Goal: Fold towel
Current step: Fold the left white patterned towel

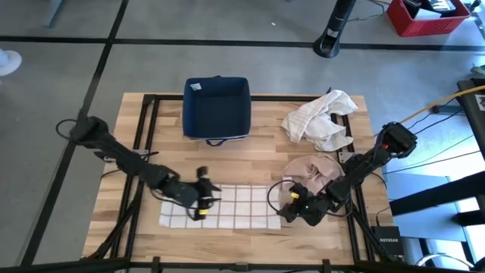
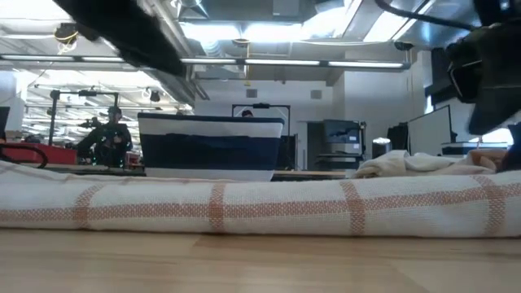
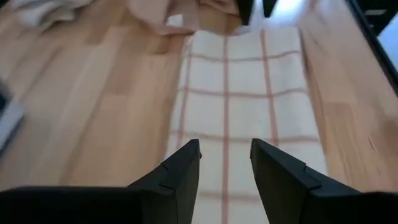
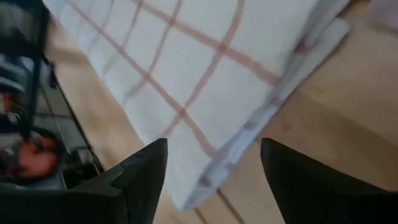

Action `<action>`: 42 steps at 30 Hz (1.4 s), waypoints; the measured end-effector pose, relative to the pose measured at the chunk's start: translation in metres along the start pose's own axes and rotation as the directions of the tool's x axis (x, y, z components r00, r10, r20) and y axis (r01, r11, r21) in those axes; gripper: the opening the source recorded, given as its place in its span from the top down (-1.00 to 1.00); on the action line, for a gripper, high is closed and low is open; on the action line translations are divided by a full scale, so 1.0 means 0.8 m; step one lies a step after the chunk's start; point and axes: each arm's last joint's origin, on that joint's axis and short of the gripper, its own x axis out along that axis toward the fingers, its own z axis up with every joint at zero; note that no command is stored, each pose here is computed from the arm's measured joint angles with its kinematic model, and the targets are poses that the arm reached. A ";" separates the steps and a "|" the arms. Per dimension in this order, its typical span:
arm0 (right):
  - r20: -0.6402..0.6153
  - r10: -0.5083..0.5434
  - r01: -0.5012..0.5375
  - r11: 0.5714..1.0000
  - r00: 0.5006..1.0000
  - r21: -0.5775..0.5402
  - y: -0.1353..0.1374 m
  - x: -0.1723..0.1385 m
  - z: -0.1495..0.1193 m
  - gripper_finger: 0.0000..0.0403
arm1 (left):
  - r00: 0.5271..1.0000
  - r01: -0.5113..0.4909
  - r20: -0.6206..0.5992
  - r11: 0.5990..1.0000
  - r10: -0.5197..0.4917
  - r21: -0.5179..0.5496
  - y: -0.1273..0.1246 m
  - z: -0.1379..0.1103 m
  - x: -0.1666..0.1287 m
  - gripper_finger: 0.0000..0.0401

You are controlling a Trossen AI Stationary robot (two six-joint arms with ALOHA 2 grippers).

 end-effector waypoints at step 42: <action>0.223 0.030 -0.050 0.995 0.974 0.087 -0.013 0.056 -0.006 0.93 | 0.987 0.157 0.013 0.980 -0.160 0.124 -0.015 -0.028 0.227 0.32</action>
